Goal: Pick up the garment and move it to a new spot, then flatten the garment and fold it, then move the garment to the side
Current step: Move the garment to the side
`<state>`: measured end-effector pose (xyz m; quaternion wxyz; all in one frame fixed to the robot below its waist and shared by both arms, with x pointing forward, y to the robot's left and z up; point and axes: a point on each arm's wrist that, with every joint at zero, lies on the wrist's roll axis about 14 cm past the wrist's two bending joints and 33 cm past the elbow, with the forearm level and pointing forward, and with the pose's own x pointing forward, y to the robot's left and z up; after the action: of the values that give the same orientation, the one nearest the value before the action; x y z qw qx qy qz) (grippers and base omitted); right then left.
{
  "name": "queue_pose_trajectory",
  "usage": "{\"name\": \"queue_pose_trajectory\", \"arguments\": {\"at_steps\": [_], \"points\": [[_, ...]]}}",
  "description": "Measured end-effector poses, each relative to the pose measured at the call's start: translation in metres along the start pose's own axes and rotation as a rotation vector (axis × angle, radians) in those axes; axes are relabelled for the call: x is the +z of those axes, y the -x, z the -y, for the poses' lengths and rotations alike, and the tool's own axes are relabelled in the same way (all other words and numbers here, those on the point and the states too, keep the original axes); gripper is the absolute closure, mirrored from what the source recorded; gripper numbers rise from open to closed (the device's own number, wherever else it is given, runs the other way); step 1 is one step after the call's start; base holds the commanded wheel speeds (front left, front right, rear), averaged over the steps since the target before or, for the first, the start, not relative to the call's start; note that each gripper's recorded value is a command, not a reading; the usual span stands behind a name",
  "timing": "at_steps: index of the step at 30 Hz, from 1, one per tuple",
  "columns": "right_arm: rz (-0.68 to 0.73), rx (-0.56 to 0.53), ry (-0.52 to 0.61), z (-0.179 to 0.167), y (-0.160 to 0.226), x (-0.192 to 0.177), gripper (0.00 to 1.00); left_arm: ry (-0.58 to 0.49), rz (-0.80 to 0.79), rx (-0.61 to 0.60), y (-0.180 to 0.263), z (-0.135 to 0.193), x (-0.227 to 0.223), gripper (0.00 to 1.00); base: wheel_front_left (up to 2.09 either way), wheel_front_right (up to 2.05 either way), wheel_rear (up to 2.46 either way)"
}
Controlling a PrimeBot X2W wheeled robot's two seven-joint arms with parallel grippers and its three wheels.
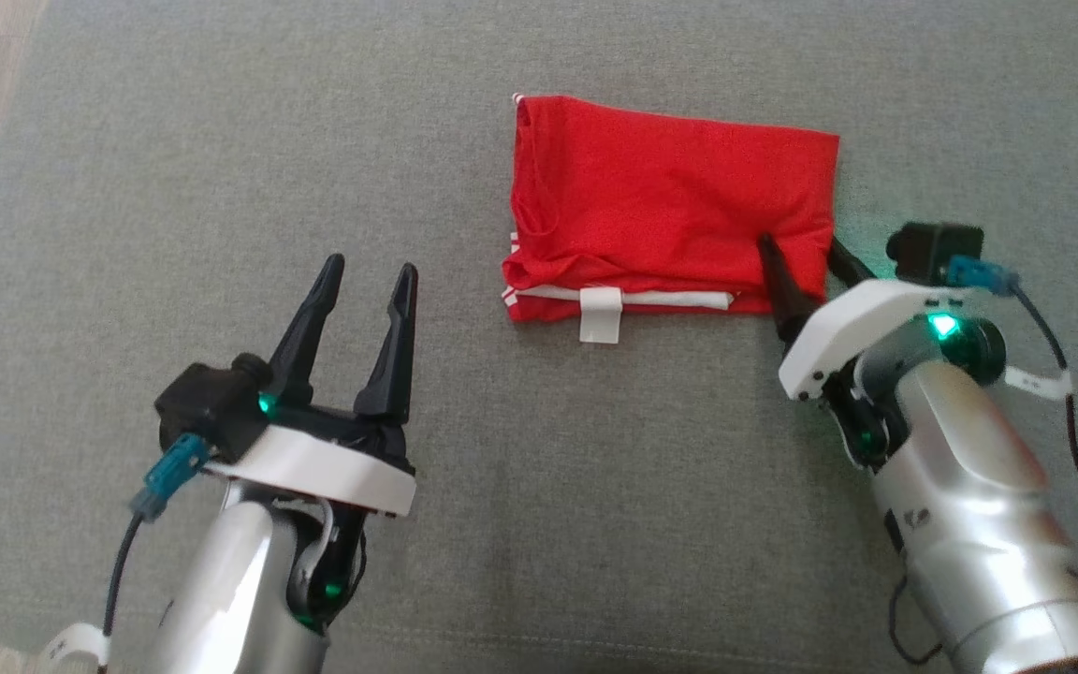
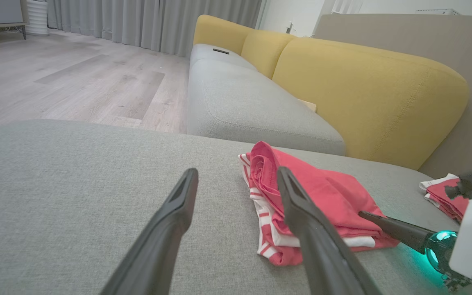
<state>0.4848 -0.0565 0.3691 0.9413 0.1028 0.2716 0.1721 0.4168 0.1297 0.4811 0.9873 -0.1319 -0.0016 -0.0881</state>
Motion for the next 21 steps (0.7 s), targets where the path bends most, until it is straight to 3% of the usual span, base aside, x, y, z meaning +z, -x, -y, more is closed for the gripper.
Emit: {"name": "queue_pose_trajectory", "arguments": {"at_steps": [5,6,7,12,16,21], "points": [[-0.039,0.015,0.025,-0.005,-0.008,0.001,0.00,-0.006,0.010,-0.008,-0.004,0.001,0.004,0.00,0.00,0.00,0.00],[-0.043,0.014,0.031,-0.005,-0.007,0.001,0.14,-0.007,0.014,-0.010,-0.005,0.002,0.005,0.00,0.00,0.00,0.00],[-0.046,0.010,0.046,-0.003,-0.007,0.001,1.00,-0.007,0.017,-0.012,-0.005,0.003,0.006,0.00,0.00,0.00,0.00],[-0.029,-0.004,0.101,0.001,0.002,0.003,1.00,-0.005,0.032,-0.019,-0.007,0.006,0.011,0.00,0.00,0.00,0.00],[0.016,-0.041,0.227,0.020,0.019,0.012,1.00,0.004,0.043,-0.056,-0.012,0.019,0.014,0.00,0.00,0.00,0.00],[0.082,-0.124,0.416,0.067,0.046,0.040,1.00,0.015,0.054,-0.106,-0.018,0.037,0.016,0.00,0.00,0.00,0.00]]}}
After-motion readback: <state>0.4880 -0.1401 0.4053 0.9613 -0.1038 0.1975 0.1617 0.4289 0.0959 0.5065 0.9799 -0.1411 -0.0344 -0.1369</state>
